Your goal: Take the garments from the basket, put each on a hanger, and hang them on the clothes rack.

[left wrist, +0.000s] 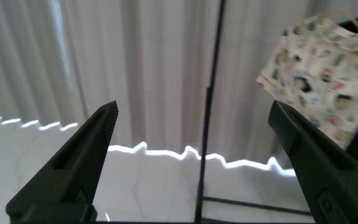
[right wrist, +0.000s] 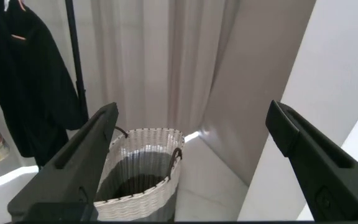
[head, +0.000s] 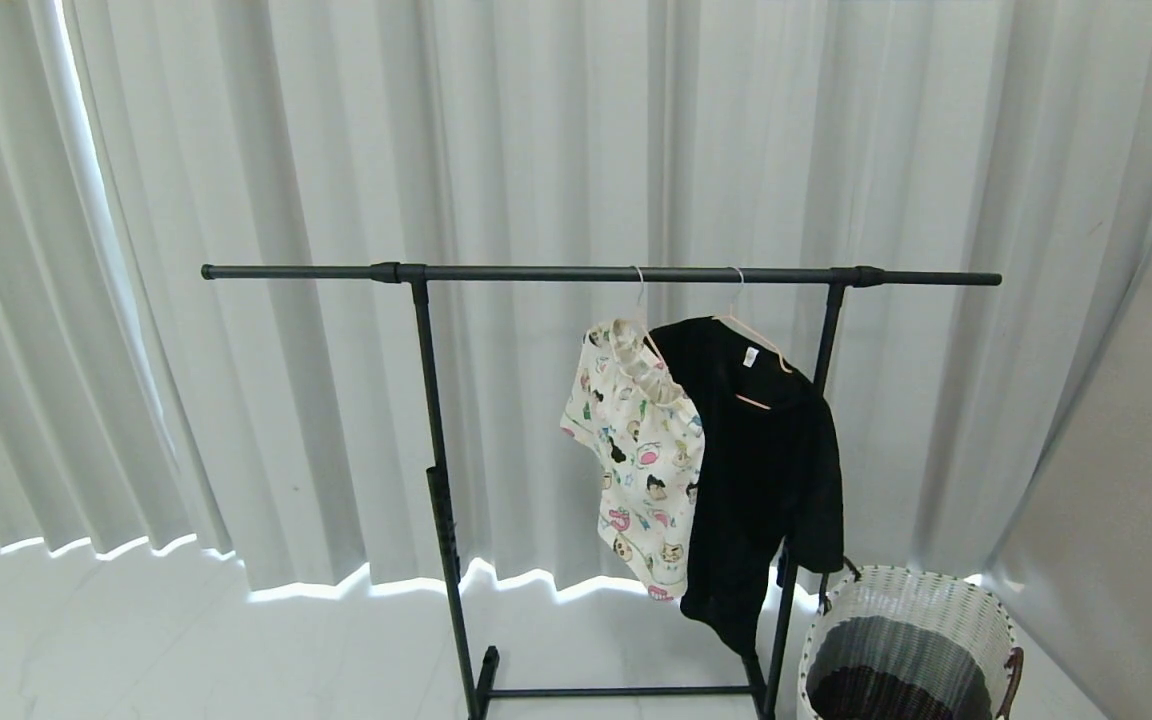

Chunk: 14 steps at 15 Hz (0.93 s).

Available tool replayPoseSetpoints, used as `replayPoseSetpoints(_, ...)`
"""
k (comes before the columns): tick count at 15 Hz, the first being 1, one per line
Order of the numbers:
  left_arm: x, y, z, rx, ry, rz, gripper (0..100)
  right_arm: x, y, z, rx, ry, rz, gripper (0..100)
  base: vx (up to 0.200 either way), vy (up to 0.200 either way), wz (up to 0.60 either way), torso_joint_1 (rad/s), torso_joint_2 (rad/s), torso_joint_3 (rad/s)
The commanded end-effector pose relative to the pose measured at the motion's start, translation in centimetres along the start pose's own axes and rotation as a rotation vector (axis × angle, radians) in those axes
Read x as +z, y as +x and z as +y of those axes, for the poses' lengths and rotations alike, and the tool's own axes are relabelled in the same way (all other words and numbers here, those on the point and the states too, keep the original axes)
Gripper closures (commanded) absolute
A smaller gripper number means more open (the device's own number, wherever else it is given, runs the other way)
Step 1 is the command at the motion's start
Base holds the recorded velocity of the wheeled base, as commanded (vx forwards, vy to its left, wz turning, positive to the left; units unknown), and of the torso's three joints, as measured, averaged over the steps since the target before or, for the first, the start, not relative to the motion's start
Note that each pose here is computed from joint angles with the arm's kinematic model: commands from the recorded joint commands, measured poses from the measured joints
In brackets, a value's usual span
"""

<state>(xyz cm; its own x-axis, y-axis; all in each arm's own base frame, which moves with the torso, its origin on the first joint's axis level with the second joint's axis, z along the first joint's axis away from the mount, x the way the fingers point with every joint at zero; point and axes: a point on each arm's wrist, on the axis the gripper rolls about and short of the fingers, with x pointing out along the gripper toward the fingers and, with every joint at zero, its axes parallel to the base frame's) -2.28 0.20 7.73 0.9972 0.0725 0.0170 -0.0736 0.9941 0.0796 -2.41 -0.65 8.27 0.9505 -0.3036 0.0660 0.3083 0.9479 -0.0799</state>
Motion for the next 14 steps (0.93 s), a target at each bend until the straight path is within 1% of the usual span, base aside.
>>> replayPoseSetpoints(1, 0.01, -0.01, -0.16, -0.071, 0.005, -0.006, 0, -0.04, 0.01, 0.01, 0.004, 0.002, 0.003, 0, 0.000, 0.000, 0.00, 0.000, 0.00, 0.000)
replayPoseSetpoints(2, -0.22, -0.02, -0.24, -0.102, 0.010, 0.014, 0, -0.04, 0.01, 0.02, 0.007, 0.002, 0.002, 0, 0.000, 0.000, 0.00, 0.000, 0.00, 0.000)
replayPoseSetpoints(3, -0.38, -0.01, -0.25, -0.103, 0.011, 0.031, 0, -0.04, 0.01, 0.03, 0.011, 0.003, 0.002, 0, 0.000, 0.000, 0.00, 0.000, 0.00, 0.000)
replayPoseSetpoints(4, -0.38, -0.01, -0.26, -0.105, 0.011, 0.031, 0, -0.05, 0.01, 0.09, 0.036, 0.010, 0.001, 0, 0.000, 0.000, 0.00, 0.000, 0.00, 0.000)
replayPoseSetpoints(5, -0.38, -0.02, -0.25, -0.103, 0.014, 0.030, 0, -0.07, 0.00, 0.19, 0.082, 0.042, 0.001, 0, 0.000, 0.000, 0.00, 0.000, 0.00, 0.000)
replayPoseSetpoints(6, -0.38, -0.02, -0.26, -0.102, 0.020, 0.029, 0, -0.13, -0.01, 0.31, 0.133, 0.054, 0.006, 0, 0.000, 0.000, 0.00, 0.000, 0.00, 0.000)
replayPoseSetpoints(7, -0.37, 0.02, -0.27, -0.098, 0.029, 0.036, 0, -0.17, -0.03, 0.42, 0.181, 0.067, 0.008, 0, 0.000, 0.000, 0.00, 0.000, 0.00, 0.000)
replayPoseSetpoints(8, -0.32, 0.17, -0.29, -0.095, 0.039, 0.055, 0, -0.16, -0.04, 0.48, 0.207, 0.072, 0.007, 0, 0.000, 0.000, 0.00, 0.000, 0.00, 0.000)
replayPoseSetpoints(9, -0.27, 0.36, -0.33, -0.086, 0.041, 0.082, 0, -0.16, -0.04, 0.51, 0.219, 0.067, 0.006, 0, 0.000, 0.000, 0.00, 0.000, 0.00, 0.000)
replayPoseSetpoints(10, -0.25, 0.44, -0.35, -0.075, 0.040, 0.094, 0, -0.16, -0.03, 0.52, 0.230, 0.064, 0.006, 0, 0.000, 0.000, 0.00, 0.000, 0.00, 0.000)
replayPoseSetpoints(12, -0.24, 0.48, -0.36, -0.072, 0.040, 0.099, 0, -0.14, -0.04, 0.53, 0.234, 0.058, 0.004, 0, 0.000, 0.000, 0.00, 0.000, 0.00, 0.000)
replayPoseSetpoints(13, -0.25, 0.46, -0.36, -0.072, 0.040, 0.098, 0, -0.11, -0.04, 0.53, 0.237, 0.039, -0.002, 0, 0.000, 0.000, 0.00, 0.000, 0.00, 0.000)
replayPoseSetpoints(14, -0.25, 0.46, -0.36, -0.071, 0.028, 0.098, 0, -0.09, -0.06, 0.59, 0.263, 0.014, -0.011, 0, 0.000, 0.000, 0.00, 0.000, 0.00, 0.000)
